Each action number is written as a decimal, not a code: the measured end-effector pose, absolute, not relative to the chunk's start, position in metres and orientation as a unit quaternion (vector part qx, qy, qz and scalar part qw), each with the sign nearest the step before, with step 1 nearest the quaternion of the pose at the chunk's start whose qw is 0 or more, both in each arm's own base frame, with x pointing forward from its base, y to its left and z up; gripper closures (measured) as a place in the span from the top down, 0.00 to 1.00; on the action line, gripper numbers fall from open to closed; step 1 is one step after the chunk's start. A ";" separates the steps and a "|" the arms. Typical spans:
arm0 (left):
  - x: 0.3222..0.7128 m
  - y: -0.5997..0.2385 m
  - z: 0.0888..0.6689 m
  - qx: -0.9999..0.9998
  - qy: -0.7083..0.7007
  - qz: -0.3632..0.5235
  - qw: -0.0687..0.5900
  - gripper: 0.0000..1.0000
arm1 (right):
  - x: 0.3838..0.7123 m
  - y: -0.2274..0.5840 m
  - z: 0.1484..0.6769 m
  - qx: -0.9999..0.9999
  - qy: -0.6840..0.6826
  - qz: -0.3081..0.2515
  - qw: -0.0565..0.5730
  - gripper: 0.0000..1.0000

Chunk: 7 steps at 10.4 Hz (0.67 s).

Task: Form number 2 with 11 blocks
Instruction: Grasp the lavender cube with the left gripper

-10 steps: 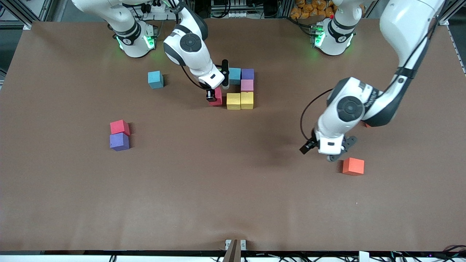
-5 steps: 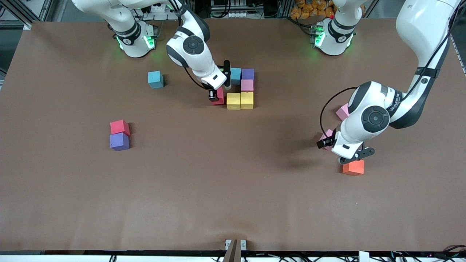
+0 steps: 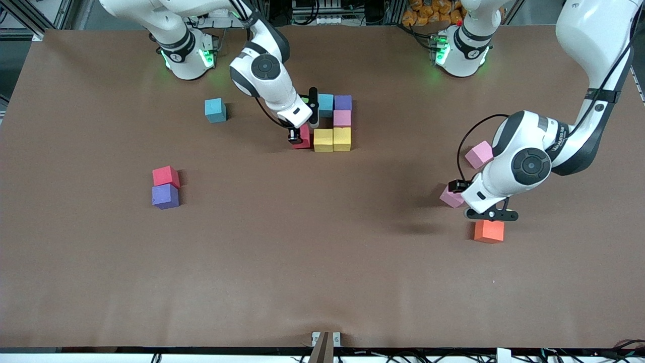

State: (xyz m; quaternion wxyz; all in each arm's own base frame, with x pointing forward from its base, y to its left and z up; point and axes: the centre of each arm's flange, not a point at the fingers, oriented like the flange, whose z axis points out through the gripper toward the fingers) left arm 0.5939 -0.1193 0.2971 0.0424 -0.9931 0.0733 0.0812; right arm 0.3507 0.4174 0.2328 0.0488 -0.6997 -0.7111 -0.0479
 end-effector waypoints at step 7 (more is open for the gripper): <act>0.562 -0.121 0.262 -0.957 0.278 0.082 0.011 1.00 | 0.354 0.416 0.231 -0.702 -0.709 -0.047 0.049 0.56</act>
